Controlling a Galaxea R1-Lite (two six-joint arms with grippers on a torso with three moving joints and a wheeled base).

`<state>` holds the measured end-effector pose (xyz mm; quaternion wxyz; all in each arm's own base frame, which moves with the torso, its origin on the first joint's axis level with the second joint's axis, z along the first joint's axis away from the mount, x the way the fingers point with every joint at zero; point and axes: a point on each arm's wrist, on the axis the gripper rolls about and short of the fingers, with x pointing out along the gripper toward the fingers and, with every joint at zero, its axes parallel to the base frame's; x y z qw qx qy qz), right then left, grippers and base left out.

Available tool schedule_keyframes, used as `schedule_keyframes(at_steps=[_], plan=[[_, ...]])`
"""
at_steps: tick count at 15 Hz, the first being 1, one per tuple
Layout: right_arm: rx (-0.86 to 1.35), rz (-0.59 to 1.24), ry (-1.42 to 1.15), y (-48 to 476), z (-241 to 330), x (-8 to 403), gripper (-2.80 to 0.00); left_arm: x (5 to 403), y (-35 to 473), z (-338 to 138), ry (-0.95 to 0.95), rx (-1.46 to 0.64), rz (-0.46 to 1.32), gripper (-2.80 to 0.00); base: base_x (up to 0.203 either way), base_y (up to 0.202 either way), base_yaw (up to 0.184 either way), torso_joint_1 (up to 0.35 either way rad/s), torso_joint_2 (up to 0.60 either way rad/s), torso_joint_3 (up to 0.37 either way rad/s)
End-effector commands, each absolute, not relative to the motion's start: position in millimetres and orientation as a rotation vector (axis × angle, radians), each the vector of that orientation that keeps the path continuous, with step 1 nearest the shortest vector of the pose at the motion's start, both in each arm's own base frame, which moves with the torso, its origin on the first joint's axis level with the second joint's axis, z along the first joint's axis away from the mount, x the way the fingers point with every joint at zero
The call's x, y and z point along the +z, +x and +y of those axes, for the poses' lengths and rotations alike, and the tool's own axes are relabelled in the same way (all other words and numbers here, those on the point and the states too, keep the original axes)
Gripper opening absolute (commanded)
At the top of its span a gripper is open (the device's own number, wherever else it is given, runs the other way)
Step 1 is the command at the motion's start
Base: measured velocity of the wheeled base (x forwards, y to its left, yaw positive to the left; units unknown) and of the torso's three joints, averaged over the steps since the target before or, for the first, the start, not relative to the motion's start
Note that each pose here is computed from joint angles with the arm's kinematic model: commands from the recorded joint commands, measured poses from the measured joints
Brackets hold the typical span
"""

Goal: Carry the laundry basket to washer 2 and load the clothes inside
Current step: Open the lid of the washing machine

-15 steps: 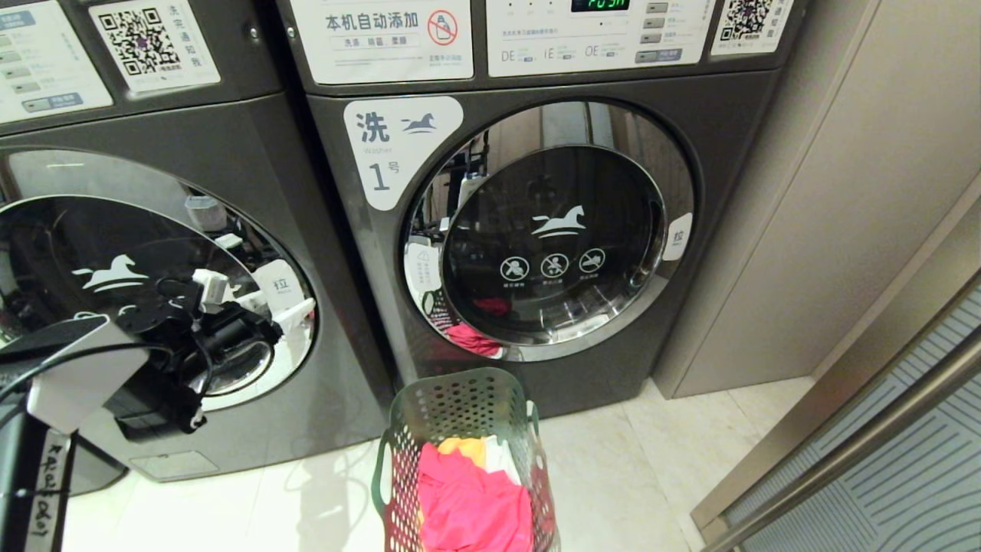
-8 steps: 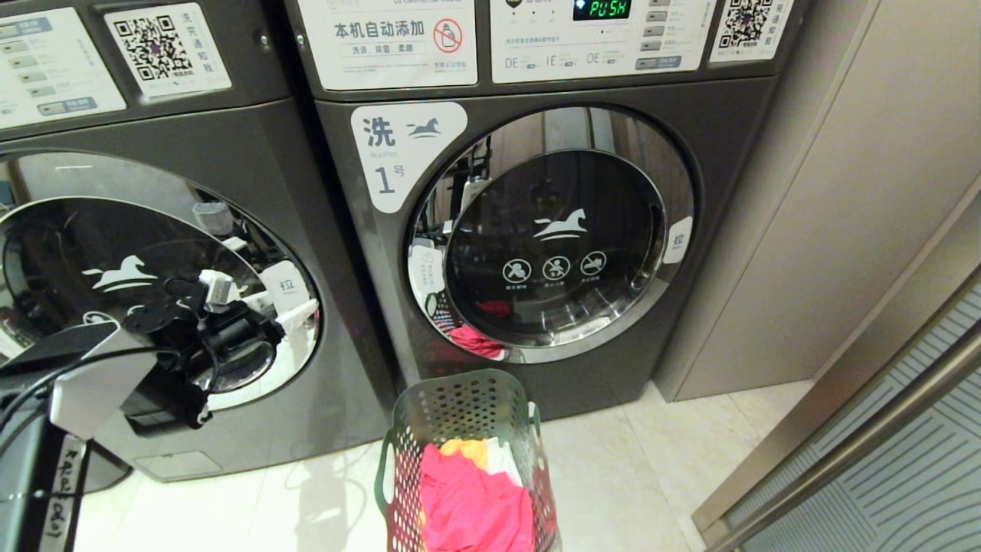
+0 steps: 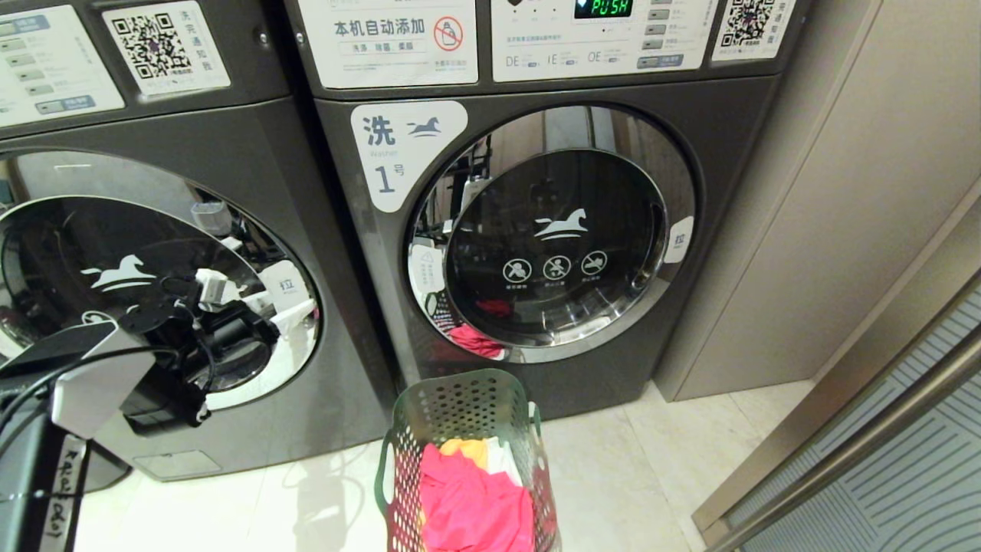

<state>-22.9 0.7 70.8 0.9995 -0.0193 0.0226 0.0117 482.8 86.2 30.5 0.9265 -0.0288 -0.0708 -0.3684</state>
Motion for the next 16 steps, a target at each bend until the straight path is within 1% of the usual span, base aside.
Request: schedule_keyframes(at_steps=[1, 2, 5, 9, 12, 16], plan=[[0.024, 0.055, -0.039, -22.3, 0.7, 68.7, -2.80, 27.2, 482.5, 85.4, -0.064, -0.774, -0.138, 0.00, 0.000, 0.000, 0.000, 0.000, 0.00, 0.000], [0.024, 0.053, -0.039, -22.4, 0.7, 69.1, -2.80, 26.5, 482.7, 83.8, -0.068, -0.786, -0.134, 0.00, 0.000, 0.000, 0.000, 0.000, 0.00, 0.000], [0.024, 0.053, -0.039, -22.4, 0.7, 69.1, -2.80, 25.0, 480.8, 80.5, -0.060, -0.913, -0.109, 0.00, 0.000, 0.000, 0.000, 0.000, 0.00, 0.000], [0.024, 0.053, -0.039, -22.4, 0.7, 69.1, -2.80, 24.9, 481.0, 75.7, -0.054, -0.941, -0.110, 0.00, 0.000, 0.000, 0.000, 0.000, 0.00, 0.000], [0.024, 0.052, -0.039, -22.5, 0.7, 69.1, -2.80, 26.1, 479.9, 74.8, -0.035, -1.015, -0.101, 0.00, 0.000, 0.000, 0.000, 0.000, 0.00, 0.000], [0.024, 0.053, -0.039, -22.4, 0.7, 69.1, -2.80, 39.6, 483.8, 70.6, 0.006, -1.047, -0.143, 0.00, 0.000, 0.000, 0.000, 0.000, 0.00, 0.000]])
